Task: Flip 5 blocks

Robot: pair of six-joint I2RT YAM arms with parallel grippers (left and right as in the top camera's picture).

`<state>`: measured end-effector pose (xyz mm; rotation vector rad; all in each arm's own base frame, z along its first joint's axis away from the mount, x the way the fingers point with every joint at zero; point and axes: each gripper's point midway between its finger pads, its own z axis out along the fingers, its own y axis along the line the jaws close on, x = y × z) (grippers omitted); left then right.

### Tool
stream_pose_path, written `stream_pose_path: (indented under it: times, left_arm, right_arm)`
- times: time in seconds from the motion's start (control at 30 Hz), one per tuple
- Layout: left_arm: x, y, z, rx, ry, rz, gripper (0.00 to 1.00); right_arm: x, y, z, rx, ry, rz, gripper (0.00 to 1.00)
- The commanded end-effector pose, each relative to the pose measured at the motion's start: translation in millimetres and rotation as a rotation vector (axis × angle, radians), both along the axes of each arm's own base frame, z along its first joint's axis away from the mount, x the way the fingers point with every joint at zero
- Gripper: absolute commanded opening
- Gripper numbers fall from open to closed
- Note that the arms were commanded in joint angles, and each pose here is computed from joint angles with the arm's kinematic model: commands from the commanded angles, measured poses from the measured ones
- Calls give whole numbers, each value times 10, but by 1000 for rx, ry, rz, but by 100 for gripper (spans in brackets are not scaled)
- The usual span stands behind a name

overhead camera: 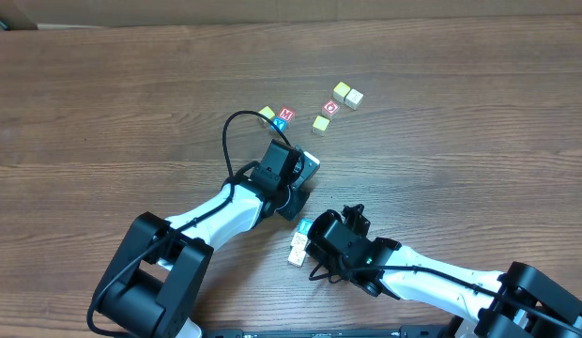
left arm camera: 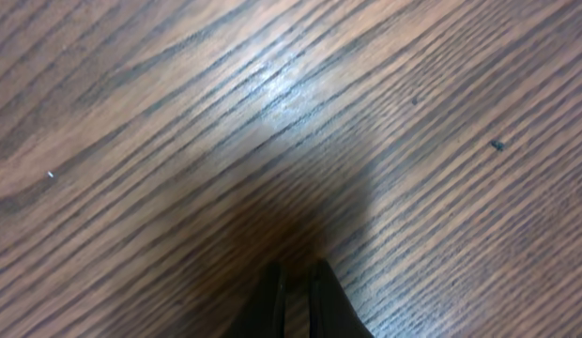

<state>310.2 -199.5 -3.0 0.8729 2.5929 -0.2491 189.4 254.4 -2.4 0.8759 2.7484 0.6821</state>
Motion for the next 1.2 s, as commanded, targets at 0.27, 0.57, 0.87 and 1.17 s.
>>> stream_pose_path:
  times: [0.27, 0.57, 0.87, 1.17]
  left_arm:
    - [-512, 335, -340, 109, 235, 78, 4]
    - [-805, 336, -351, 98, 361, 32, 5]
    - [-1061, 317, -324, 70, 480, 21, 4]
    - [-1206, 267, -283, 31, 553, 15, 4]
  right_arm:
    - [0, -316, -105, -81, 57, -107, 4]
    - [32, -525, -106, -117, 91, -143, 4]
    - [32, -532, -108, -117, 96, -135, 4]
    - [31, -531, -108, -119, 93, -126, 4]
